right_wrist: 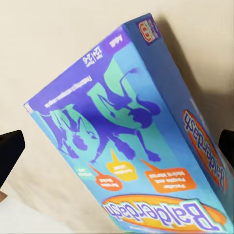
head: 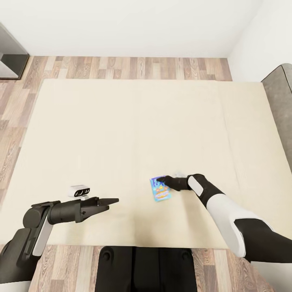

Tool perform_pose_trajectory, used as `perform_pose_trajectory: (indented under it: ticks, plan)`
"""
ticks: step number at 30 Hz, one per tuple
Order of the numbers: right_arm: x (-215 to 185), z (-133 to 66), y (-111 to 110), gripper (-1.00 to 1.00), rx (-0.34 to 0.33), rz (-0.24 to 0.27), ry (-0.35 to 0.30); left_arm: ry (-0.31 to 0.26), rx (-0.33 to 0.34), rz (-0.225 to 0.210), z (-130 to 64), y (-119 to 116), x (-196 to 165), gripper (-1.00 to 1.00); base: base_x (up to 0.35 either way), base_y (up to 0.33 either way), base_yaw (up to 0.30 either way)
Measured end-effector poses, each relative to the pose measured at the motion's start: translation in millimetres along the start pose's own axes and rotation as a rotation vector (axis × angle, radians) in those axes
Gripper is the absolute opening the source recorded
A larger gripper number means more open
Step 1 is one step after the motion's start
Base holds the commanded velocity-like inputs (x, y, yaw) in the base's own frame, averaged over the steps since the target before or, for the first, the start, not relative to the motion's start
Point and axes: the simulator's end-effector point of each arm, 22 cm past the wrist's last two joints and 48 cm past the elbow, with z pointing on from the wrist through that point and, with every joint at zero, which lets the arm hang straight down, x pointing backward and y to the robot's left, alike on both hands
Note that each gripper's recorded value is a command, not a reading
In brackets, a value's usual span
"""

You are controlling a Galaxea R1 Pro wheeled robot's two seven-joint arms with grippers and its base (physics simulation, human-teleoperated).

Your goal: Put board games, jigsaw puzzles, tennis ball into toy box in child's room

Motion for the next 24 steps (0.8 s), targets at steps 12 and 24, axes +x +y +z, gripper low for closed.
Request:
perform_pose_trajectory:
  ticks: [12,24]
  plan:
    - [28,3.2,9,1.00,-0.104,0.024,0.037,0.000,0.001,0.000,0.7,0,0,1.00,0.000,0.000,0.000]
    - [33,2.9,11,1.00,-0.115,0.032,0.057,0.002,-0.002,0.000,0.8,1,1,1.00,0.000,0.000,0.000]
